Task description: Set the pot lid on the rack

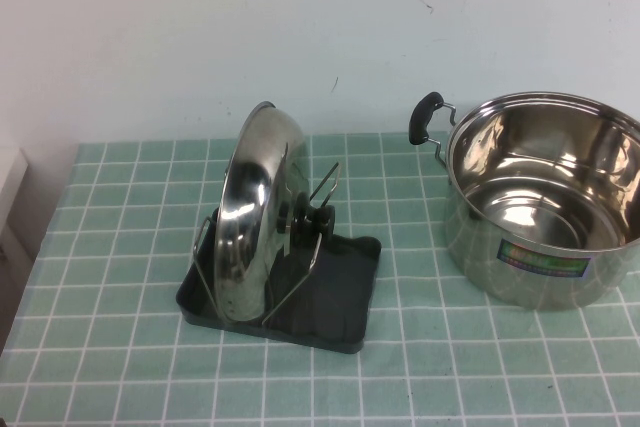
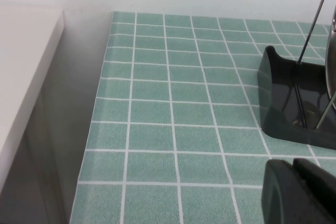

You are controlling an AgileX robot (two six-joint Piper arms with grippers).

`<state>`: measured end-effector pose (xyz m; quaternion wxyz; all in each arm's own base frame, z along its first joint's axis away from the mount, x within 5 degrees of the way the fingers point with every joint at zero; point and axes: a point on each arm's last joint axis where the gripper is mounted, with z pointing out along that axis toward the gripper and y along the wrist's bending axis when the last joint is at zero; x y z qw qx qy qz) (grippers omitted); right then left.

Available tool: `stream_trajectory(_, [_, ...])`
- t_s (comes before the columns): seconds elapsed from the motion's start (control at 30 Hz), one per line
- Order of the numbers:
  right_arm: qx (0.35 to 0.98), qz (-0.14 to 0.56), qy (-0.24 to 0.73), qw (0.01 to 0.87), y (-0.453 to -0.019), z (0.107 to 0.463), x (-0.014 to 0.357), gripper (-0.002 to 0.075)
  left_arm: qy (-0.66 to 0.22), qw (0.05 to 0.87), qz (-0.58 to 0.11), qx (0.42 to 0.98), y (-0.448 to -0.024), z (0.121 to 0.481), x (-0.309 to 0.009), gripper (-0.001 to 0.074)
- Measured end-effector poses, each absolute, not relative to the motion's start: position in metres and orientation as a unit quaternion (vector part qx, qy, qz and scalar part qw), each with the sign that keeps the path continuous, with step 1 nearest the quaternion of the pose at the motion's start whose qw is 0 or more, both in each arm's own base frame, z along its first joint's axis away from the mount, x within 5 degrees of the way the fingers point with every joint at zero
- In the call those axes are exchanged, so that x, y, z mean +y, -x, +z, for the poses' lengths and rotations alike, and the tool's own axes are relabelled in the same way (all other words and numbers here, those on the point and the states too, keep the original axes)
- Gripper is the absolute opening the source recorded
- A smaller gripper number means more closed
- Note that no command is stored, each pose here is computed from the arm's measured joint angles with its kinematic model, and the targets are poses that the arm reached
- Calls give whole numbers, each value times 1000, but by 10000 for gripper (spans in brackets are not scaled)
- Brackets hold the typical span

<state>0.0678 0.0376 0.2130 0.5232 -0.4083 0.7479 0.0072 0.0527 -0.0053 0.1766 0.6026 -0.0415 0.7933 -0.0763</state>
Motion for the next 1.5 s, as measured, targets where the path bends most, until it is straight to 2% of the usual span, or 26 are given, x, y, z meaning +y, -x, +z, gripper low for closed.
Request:
stream_trajectory(0.2, [782, -26, 288, 553, -74, 202, 23, -1, 41, 603, -76, 793, -53, 177, -5, -3])
stream_trajectory(0.37, [785, -49, 166, 595, -71, 191, 9, -1, 41, 603, -76, 793, -53, 177, -5, -3])
stream_trajectory(0.53, [773, -79, 84, 624, -64, 183, -1, -1, 41, 603, -76, 793, -53, 177, -5, -3])
stream_trajectory(0.73, [790, -119, 61, 599, -54, 175, -7, -1, 41, 603, -76, 793, -53, 177, -5, -2])
stream_trajectory(0.8, [812, -118, 59, 569, -52, 169, -7, -1, 40, 603, -75, 793, -53, 177, -5, -3])
stream_trajectory(1.5, [817, -107, 42, 565, -51, 168, -8, -1, 41, 603, -76, 793, -53, 177, -5, -2])
